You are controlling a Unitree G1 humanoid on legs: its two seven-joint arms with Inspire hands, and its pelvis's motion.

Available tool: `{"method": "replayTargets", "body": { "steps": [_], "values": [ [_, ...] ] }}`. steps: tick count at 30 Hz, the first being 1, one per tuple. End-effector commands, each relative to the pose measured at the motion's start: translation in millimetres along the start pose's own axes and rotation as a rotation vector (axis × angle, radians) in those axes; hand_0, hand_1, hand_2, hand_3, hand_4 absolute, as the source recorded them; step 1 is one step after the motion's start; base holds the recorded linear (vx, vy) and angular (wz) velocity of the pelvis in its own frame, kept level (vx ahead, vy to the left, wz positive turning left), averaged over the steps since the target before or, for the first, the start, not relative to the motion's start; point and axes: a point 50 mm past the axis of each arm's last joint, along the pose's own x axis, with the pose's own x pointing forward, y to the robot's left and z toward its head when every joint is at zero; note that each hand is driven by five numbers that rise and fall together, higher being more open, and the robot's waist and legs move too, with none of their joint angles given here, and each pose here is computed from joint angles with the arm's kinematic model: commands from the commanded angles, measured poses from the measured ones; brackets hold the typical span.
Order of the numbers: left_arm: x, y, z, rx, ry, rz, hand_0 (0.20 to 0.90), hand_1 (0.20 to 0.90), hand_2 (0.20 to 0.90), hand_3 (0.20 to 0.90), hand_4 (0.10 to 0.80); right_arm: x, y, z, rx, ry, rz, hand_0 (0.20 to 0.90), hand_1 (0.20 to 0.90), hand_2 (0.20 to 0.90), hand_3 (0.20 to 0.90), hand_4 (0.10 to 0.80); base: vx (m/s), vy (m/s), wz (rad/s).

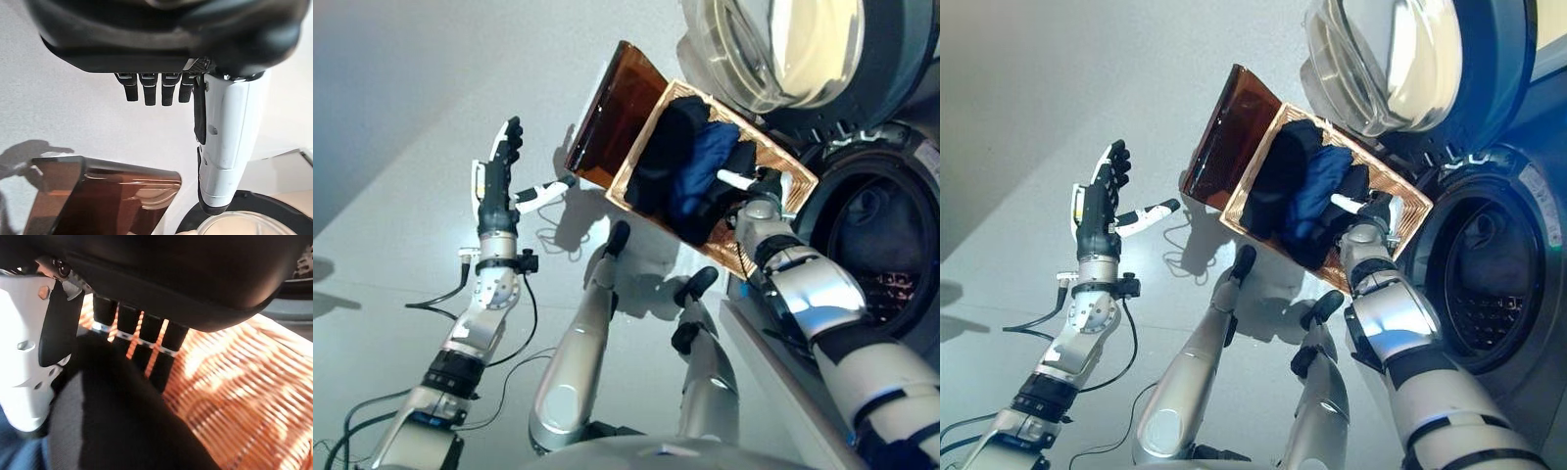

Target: Pick up the clothes and place them into the washing machine

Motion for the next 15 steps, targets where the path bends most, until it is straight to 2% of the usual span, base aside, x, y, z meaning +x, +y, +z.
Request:
{"method": "replayTargets", "body": {
  "steps": [1, 15],
  "values": [
    [-3, 13, 42, -0.031, -0.239, 0.046, 0.9, 0.9, 0.9, 0.9, 0.8, 5, -16, 22, -0.024, -0.08, -0.08, 0.2, 0.2, 0.2, 0.2, 0.3, 0.0, 0.0, 0.0],
    [-5, 10, 38, -0.032, -0.224, -0.002, 0.9, 0.9, 0.9, 0.9, 0.8, 6, -20, -8, 0.013, -0.007, -0.091, 0.2, 0.2, 0.2, 0.2, 0.3, -0.006, 0.005, -0.05]
  ]
}}
